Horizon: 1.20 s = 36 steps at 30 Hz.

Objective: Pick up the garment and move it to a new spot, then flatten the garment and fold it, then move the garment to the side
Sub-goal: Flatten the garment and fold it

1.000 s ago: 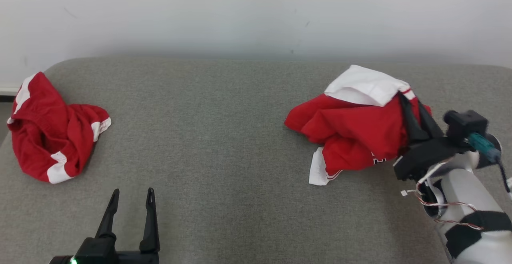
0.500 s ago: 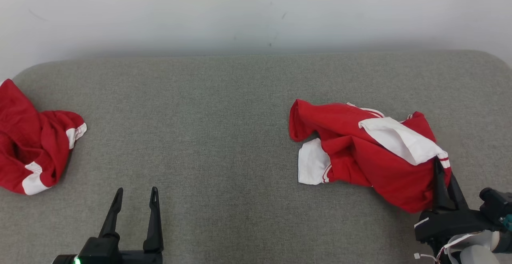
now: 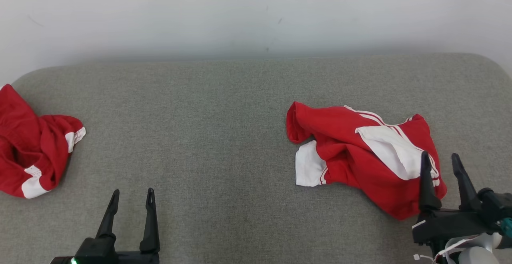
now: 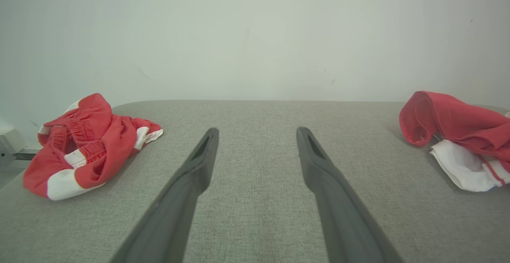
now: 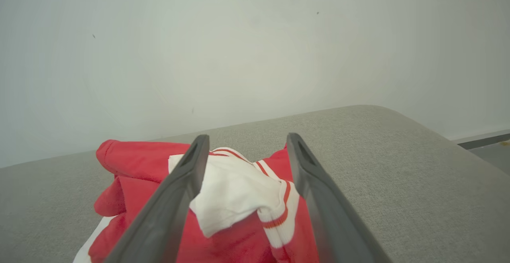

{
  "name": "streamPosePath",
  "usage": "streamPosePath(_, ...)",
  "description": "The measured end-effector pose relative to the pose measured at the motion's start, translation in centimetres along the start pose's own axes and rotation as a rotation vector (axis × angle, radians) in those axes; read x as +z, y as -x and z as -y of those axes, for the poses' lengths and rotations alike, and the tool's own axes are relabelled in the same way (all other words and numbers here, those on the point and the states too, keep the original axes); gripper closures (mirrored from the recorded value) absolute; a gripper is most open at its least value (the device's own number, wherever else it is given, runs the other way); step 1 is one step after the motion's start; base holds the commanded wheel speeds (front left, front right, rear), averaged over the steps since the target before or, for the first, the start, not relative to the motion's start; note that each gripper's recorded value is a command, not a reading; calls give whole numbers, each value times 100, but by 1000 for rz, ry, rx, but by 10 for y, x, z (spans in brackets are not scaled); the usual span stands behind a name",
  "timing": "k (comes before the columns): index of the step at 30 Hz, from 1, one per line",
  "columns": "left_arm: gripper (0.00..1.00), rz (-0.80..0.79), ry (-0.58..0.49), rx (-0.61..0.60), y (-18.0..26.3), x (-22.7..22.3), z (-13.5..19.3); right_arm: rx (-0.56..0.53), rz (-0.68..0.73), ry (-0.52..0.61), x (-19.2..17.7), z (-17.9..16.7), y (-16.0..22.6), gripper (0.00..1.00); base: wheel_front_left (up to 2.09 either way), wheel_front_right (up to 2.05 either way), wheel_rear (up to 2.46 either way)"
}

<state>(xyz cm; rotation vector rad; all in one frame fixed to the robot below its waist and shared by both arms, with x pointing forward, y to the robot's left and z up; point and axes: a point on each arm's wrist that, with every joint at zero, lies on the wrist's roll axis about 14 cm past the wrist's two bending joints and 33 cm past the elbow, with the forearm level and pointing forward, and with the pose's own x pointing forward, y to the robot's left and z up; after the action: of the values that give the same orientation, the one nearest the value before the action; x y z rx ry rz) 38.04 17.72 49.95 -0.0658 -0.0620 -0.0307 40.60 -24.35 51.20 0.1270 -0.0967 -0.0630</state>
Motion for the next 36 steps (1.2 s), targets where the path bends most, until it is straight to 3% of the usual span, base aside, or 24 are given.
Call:
streamPosePath(9,0,-1,4,16,3,0,-4,92,-68,110,-14,-16,-9,0,0,0,0)
streamPosePath(18,0,-12,8,27,2,-4,-7,144,-276,258,-53,-14,-21,0,0,0,0)
streamPosePath(19,0,-14,8,29,1,-4,-7,146,-296,260,-57,-15,-21,55,0,0,0)
streamPosePath(20,0,-15,8,31,0,-5,-8,148,-317,265,-61,-14,-22,72,0,0,0)
streamPosePath(21,0,-16,7,31,0,-5,-8,149,-324,268,-63,-14,-23,100,0,0,0)
streamPosePath(28,0,-19,11,14,-2,-7,-2,89,-149,215,-22,0,-37,100,0,0,0)
streamPosePath(33,0,-18,16,-19,-4,-7,8,-61,-45,105,3,41,-22,100,0,0,0)
streamPosePath(36,0,-14,20,-42,-6,-6,16,-183,-48,47,-1,77,5,100,0,0,0)
